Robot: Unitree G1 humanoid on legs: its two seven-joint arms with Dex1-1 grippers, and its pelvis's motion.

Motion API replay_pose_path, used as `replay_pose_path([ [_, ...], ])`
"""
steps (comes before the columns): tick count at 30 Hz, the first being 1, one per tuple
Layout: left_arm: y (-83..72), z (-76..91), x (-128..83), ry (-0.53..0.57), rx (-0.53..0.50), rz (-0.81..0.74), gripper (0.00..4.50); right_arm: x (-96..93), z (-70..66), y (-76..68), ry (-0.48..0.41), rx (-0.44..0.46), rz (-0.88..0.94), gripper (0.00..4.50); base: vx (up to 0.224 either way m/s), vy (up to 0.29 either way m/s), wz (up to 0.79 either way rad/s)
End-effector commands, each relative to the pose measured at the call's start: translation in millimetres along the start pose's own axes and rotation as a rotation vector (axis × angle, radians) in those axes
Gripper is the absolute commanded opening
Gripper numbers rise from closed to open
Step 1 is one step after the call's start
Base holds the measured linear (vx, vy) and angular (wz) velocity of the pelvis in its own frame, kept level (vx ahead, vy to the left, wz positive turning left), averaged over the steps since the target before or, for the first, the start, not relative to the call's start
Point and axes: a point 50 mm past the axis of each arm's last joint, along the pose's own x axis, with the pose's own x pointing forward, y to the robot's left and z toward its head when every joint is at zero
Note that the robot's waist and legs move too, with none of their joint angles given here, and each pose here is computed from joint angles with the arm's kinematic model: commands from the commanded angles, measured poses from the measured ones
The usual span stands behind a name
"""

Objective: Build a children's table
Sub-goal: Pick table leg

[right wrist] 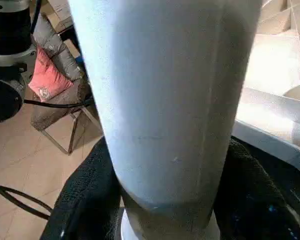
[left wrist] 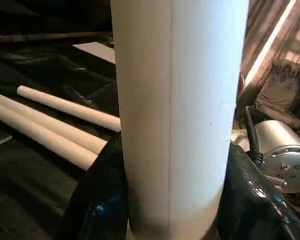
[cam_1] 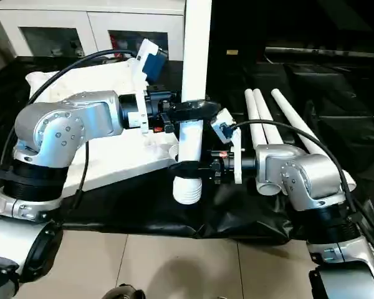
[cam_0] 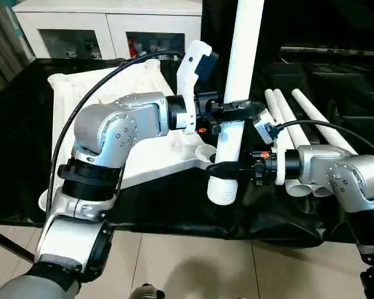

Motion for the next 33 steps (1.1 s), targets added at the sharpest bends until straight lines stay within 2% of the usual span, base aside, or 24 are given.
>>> replay_pose_path([
  [1,-2.8,9.1,-1,-0.030,0.014,-0.015,1.84,1.1,2.8,-1.2,0.005,-0.005,-0.003,1.98,0.000,0.000,0.00],
  [8,-3.6,10.7,-3,-0.045,0.026,-0.019,1.84,0.3,2.9,-3.1,-0.004,-0.008,-0.016,1.96,0.000,0.000,0.00],
  [9,-3.6,10.4,-3,-0.043,0.027,-0.018,2.40,0.1,3.0,-3.2,-0.006,-0.008,-0.017,1.96,0.000,0.000,0.00],
  [10,-4.4,9.9,-3,-0.047,-0.004,-0.034,2.54,-0.1,3.0,-3.4,-0.008,-0.008,-0.019,1.96,0.000,0.000,0.00],
  [15,-4.9,13.8,-4,-0.096,-0.031,-0.042,2.74,-0.7,3.3,-4.1,-0.019,-0.007,-0.026,1.96,0.000,0.000,0.00],
  [16,-3.8,16.8,-5,-0.141,-0.010,-0.032,2.97,-1.3,4.7,-4.2,-0.038,-0.006,-0.031,1.95,0.000,0.000,0.00],
  [20,1.9,26.2,-8,-0.322,0.030,0.055,3.00,-3.7,8.9,-4.1,-0.095,0.000,-0.041,1.95,0.000,0.000,0.00],
  [25,9.8,30.4,-17,-0.523,-0.082,0.116,3.00,-9.5,11.7,-3.0,-0.150,0.002,-0.062,1.93,0.000,0.000,0.00],
  [26,18.1,27.2,-27,-0.588,-0.117,0.193,3.00,-16.6,14.7,-2.4,-0.186,-0.004,-0.090,1.93,0.000,0.000,0.00],
  [29,23.6,21.7,-36,-0.603,-0.101,0.268,3.00,-25.7,16.6,-2.3,-0.214,-0.013,-0.139,1.93,0.000,0.000,0.00],
  [30,31.2,12.7,-49,-0.518,0.022,0.452,3.00,-38.8,18.0,-2.0,-0.231,-0.040,-0.242,1.93,0.000,0.000,0.00],
  [31,31.7,12.1,-50,-0.510,0.034,0.468,3.00,-39.9,18.1,-2.0,-0.232,-0.042,-0.251,1.93,0.000,0.000,0.00],
  [32,37.8,5.0,-57,-0.434,0.133,0.599,3.00,-43.8,17.7,-4.2,-0.243,-0.046,-0.337,1.93,0.000,0.000,0.00],
  [33,38.1,4.7,-58,-0.430,0.138,0.606,3.00,-43.9,17.7,-4.3,-0.243,-0.046,-0.342,1.93,0.000,0.000,0.00],
])
